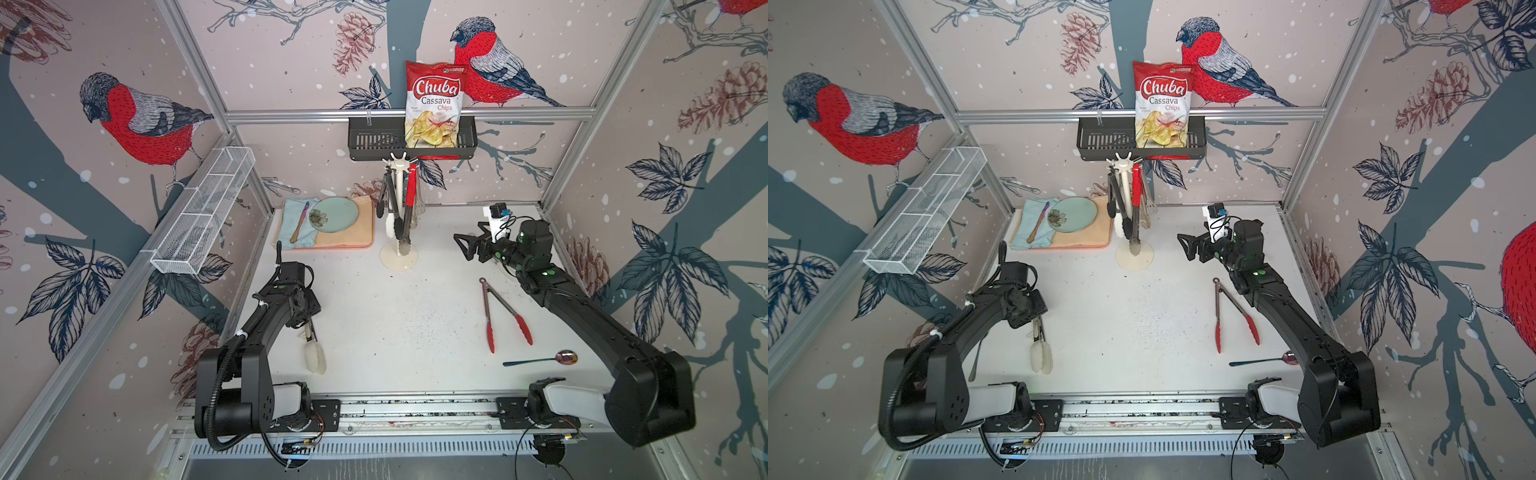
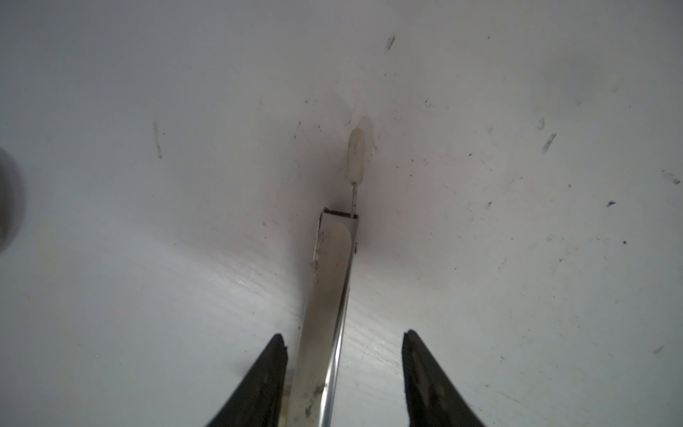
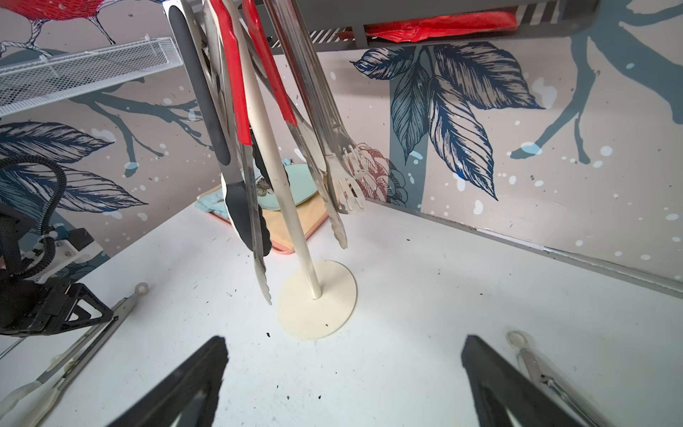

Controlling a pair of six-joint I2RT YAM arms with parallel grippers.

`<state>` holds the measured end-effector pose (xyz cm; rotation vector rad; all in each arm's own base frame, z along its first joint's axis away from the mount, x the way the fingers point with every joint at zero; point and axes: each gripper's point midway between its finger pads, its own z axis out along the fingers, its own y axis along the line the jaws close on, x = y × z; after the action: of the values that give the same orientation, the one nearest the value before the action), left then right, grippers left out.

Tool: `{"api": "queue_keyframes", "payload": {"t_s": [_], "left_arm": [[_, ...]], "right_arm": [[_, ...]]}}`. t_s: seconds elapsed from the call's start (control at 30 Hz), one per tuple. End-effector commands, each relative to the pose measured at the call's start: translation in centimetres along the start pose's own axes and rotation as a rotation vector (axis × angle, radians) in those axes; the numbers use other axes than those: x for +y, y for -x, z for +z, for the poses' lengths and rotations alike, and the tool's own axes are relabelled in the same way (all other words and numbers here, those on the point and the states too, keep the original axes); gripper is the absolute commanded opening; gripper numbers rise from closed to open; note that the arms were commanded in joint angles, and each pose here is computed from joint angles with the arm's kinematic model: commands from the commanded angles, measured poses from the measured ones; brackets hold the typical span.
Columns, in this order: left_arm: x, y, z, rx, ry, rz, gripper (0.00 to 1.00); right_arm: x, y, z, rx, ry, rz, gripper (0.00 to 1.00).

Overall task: Hang food tongs on kitchen utensil racks
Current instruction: Pick up the food tongs from the center of the board.

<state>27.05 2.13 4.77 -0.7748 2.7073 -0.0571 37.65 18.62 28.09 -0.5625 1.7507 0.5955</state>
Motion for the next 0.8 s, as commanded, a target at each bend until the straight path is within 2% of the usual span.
{"api": "queue_keyframes", "payload": {"t_s": [0.0, 0.17, 0.4, 0.63, 0.77], "left_arm": [[0.6, 0.1, 0.5, -0.002, 0.038, -0.009, 0.46], [1.1, -0.2, 1.4, 0.022, 0.070, -0.009, 0.38], [0.8, -0.5, 2.0, 0.060, 0.064, 0.013, 0.18], [-0.6, 0.1, 1.7, 0.033, -0.015, 0.042, 0.01], [-1.4, 1.3, 0.2, -0.039, -0.064, 0.062, 0.00]], "right_arm": [[0.2, 0.4, -0.1, -0.014, 0.011, -0.020, 1.00], [0.3, 0.3, -0.1, -0.011, 0.021, -0.028, 1.00], [0.1, -0.1, -0.2, 0.000, 0.019, -0.042, 1.00], [0.1, -0.1, -0.2, -0.005, 0.019, -0.050, 1.00], [0.1, 0.3, -0.2, -0.012, 0.020, -0.055, 1.00]]}}
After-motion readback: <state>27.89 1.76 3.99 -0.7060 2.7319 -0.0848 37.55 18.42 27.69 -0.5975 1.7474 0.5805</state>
